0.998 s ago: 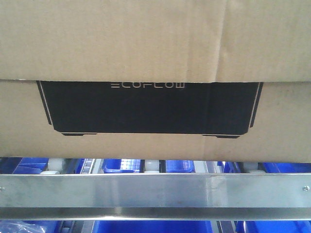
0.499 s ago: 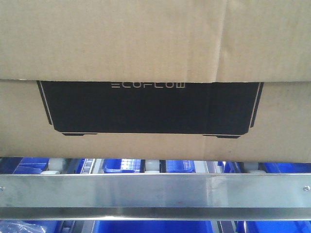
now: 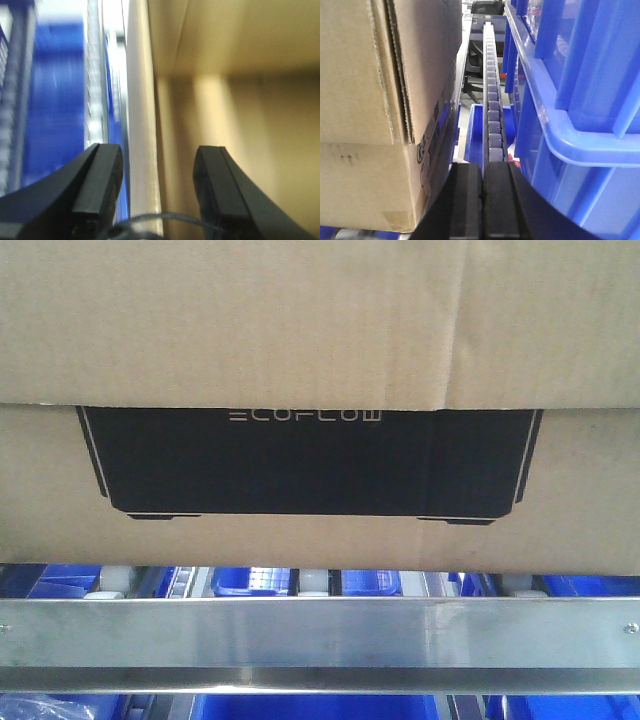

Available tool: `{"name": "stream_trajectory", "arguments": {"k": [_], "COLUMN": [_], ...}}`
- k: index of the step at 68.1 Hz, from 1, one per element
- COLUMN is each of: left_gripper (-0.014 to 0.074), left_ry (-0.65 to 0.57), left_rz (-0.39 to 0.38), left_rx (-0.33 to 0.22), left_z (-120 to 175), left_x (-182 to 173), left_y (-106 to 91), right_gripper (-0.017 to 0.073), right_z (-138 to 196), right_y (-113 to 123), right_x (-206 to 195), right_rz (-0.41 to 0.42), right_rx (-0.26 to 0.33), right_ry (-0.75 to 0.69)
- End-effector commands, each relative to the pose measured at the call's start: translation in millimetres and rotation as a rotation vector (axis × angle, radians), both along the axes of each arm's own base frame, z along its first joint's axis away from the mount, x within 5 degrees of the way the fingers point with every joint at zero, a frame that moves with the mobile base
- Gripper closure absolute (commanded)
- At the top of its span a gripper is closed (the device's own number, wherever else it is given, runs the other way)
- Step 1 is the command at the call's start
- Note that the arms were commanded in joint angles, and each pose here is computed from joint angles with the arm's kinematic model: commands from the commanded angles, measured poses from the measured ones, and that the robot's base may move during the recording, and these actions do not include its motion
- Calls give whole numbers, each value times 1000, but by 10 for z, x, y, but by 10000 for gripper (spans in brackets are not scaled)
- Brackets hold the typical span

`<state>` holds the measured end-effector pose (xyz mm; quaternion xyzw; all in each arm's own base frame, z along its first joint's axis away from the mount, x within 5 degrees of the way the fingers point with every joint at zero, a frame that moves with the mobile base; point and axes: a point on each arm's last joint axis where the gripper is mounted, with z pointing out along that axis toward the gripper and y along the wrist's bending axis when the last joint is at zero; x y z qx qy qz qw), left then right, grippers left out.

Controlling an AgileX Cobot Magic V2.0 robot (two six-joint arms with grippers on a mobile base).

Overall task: Grab box from left shelf to table start
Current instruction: 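Close both grippers on the side walls of the ECOFLOW cardboard box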

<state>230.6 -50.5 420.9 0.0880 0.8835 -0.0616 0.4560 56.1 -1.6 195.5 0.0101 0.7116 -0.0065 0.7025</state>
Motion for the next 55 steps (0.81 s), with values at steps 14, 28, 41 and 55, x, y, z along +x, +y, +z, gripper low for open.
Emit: {"name": "stream_trajectory", "arguments": {"k": [14,28,41,55], "left_gripper": [332,332,332,340], "left_ry": [66,232,312,324], "left_rz": [11,41,113,128], "left_rx": [-54,-46,-33,-55], "left_z": [128,54,2,0], "left_x": [148,294,354,348], "left_y": [-79,-112,-83,-88], "right_gripper": [490,490,490,490], "right_z": [64,64,64,64], "right_y": [6,6,6,6], "right_x": [2,2,2,2], "right_rz": [7,7,7,7], "right_rx": [-17,-17,-17,-17], "right_ry": [-75,-75,-75,-75]}}
